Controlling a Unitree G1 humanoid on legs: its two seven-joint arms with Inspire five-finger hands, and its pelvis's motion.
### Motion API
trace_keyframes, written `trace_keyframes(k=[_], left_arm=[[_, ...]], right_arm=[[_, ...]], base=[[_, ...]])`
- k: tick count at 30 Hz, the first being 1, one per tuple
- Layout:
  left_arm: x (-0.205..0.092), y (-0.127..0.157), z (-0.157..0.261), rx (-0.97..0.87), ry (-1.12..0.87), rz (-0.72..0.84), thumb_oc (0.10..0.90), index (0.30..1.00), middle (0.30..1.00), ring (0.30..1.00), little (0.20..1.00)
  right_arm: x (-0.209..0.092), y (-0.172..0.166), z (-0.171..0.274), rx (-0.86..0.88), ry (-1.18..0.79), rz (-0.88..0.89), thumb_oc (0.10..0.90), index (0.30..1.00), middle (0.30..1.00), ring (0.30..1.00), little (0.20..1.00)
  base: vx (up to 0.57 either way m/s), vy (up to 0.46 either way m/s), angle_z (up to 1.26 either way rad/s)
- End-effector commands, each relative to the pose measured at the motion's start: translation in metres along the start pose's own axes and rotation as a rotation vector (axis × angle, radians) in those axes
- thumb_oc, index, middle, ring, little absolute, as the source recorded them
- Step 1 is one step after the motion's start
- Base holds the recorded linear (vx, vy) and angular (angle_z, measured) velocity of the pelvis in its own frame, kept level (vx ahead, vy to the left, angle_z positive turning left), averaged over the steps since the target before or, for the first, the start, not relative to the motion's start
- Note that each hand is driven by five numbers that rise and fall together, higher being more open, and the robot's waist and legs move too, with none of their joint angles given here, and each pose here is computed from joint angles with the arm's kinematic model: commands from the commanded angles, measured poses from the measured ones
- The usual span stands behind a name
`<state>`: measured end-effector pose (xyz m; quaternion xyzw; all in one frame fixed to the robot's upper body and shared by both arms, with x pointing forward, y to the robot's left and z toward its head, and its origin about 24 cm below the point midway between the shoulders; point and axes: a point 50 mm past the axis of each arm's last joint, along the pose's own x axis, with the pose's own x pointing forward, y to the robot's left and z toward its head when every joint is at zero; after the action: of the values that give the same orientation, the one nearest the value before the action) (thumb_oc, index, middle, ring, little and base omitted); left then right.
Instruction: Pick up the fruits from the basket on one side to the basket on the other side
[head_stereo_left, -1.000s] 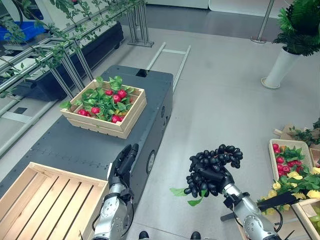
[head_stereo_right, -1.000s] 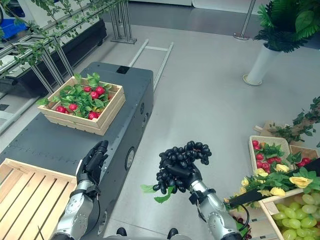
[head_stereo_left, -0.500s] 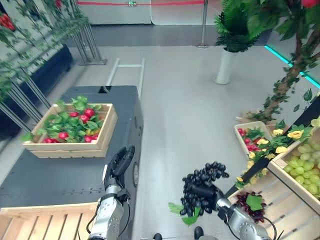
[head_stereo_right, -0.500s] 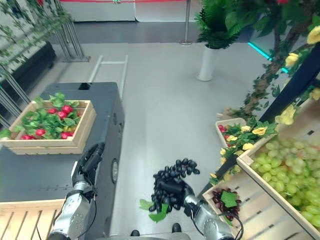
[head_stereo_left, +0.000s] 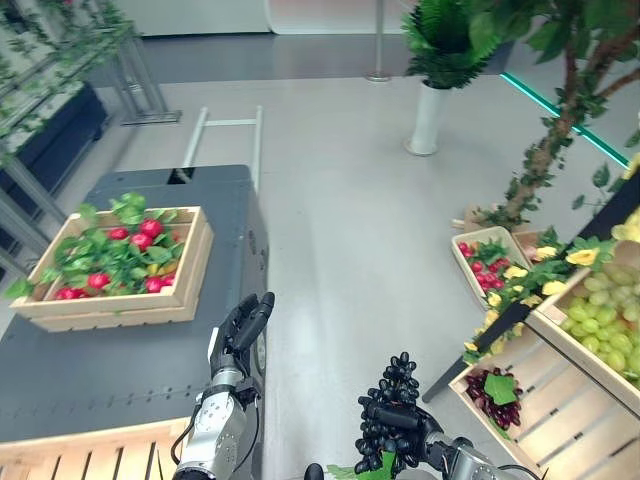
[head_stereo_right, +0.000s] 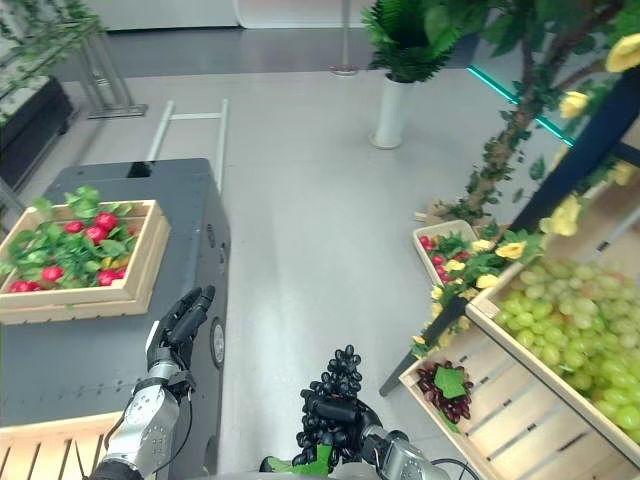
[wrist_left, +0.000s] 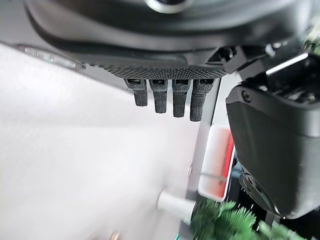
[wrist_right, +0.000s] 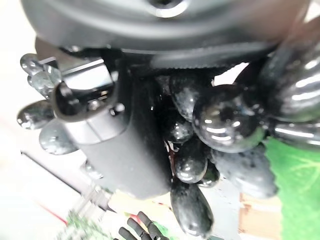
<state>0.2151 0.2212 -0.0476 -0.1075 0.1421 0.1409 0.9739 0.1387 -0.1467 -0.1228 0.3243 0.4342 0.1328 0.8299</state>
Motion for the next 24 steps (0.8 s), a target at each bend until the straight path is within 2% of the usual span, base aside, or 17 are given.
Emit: trace_keyframes(k=[1, 4, 8, 12, 15, 16, 24], left_arm=[[0.017, -0.014, 0.052, -0.012, -0.262, -0.058, 0.8, 0.9, 0.9, 0.9, 0.9], [0.013, -0.002, 0.049, -0.019, -0.247, -0.017, 0.8, 0.9, 0.9, 0.9, 0.9], [0.007, 0.017, 0.041, -0.022, -0.216, 0.03, 0.8, 0.9, 0.9, 0.9, 0.9], [0.003, 0.023, 0.037, -0.023, -0.193, 0.069, 0.8, 0.9, 0.9, 0.9, 0.9], [0.001, 0.024, 0.031, -0.033, -0.168, 0.107, 0.8, 0.9, 0.9, 0.9, 0.9], [0.0, 0.025, 0.028, -0.085, -0.144, 0.128, 0.8, 0.9, 0.9, 0.9, 0.9], [-0.005, 0.009, 0.004, -0.112, -0.051, 0.089, 0.8, 0.9, 0.9, 0.9, 0.9]], right_arm=[[0.01, 0.031, 0.035, 0.101, -0.172, 0.255, 0.4, 0.3, 0.3, 0.3, 0.3], [0.01, 0.032, 0.032, 0.155, -0.205, 0.251, 0.4, 0.3, 0.3, 0.3, 0.3], [0.006, 0.021, 0.031, 0.242, -0.261, 0.23, 0.4, 0.3, 0.3, 0.3, 0.3], [0.008, 0.017, 0.032, 0.236, -0.269, 0.214, 0.4, 0.3, 0.3, 0.3, 0.3], [0.008, 0.018, 0.035, 0.217, -0.27, 0.193, 0.4, 0.3, 0.3, 0.3, 0.3], [0.009, 0.019, 0.043, 0.204, -0.289, 0.169, 0.4, 0.3, 0.3, 0.3, 0.3], [-0.002, 0.021, 0.08, 0.186, -0.534, 0.121, 0.4, 0.3, 0.3, 0.3, 0.3]], base=[[-0.1, 0.053, -0.83], [-0.08, 0.023, -0.89], [-0.03, -0.093, -0.15], [0.01, -0.286, -0.02], [-0.04, -0.32, -0.44], [-0.04, -0.334, -0.58], [-0.01, -0.251, -0.29]])
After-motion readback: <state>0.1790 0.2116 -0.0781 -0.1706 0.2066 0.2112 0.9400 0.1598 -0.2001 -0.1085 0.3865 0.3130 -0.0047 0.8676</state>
